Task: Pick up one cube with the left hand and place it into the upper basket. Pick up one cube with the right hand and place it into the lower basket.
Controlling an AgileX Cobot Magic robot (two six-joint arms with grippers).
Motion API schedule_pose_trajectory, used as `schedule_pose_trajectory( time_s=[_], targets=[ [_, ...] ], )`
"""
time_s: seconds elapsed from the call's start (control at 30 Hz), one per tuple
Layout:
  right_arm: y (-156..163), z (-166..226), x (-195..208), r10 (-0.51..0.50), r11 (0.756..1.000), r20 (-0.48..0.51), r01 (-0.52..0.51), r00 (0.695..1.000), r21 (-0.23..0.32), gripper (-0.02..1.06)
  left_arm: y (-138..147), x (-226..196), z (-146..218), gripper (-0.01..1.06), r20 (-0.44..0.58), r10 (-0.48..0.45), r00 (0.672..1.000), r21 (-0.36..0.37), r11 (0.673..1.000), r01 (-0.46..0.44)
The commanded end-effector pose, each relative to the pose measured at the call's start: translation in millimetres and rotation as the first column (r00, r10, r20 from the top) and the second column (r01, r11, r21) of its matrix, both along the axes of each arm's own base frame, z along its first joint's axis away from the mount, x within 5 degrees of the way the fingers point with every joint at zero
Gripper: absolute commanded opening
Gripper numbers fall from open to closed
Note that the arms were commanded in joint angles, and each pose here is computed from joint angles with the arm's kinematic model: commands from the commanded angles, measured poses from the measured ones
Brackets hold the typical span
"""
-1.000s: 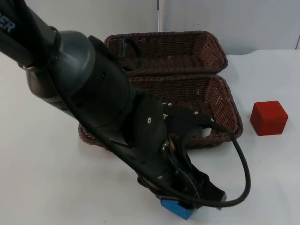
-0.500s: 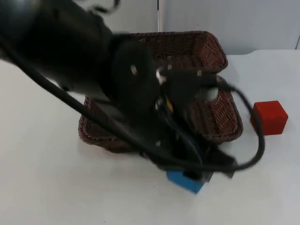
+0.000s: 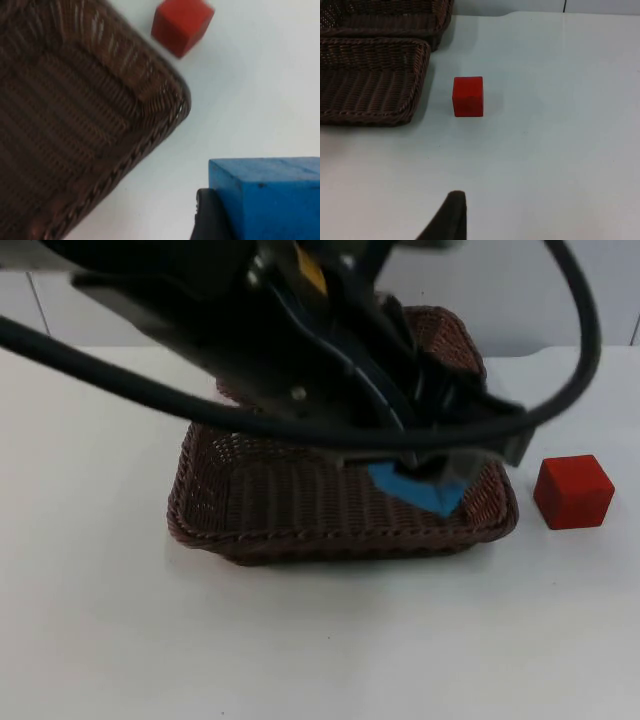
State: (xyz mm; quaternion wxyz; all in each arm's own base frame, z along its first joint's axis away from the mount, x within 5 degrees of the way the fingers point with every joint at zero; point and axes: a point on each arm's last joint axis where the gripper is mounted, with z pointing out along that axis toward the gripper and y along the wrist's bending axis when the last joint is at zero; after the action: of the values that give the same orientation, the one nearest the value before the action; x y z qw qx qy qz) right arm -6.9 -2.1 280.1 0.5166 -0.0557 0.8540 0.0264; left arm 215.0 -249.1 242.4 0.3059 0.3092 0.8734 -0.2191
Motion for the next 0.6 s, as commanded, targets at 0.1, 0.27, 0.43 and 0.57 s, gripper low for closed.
schedule_pose_trajectory(
  time_s=[0.1,0.27,0.43,0.57],
  targets=[
    [0.1,-0.1,-0.3,-0.003,1.000,0.007,0.003,1.000,-0.002,1.05,1.3,-1.9,7.0,0.00,0.019,-0.005,1.000,-0.010,1.000,0.005],
    [0.1,-0.1,-0.3,-0.003,1.000,0.007,0.003,1.000,-0.002,1.05,1.4,-2.0,6.9,0.00,0.017,-0.006,1.000,-0.008,1.000,0.006],
    [0.1,-0.1,-0.3,-0.003,1.000,0.007,0.003,1.000,-0.002,1.05,1.5,-1.9,6.9,0.00,0.019,-0.007,1.000,-0.007,1.000,0.007],
    [0.1,-0.1,-0.3,-0.003,1.000,0.007,0.003,1.000,-0.002,1.05,1.6,-1.9,6.9,0.00,0.022,-0.009,1.000,-0.004,1.000,0.009]
  ],
)
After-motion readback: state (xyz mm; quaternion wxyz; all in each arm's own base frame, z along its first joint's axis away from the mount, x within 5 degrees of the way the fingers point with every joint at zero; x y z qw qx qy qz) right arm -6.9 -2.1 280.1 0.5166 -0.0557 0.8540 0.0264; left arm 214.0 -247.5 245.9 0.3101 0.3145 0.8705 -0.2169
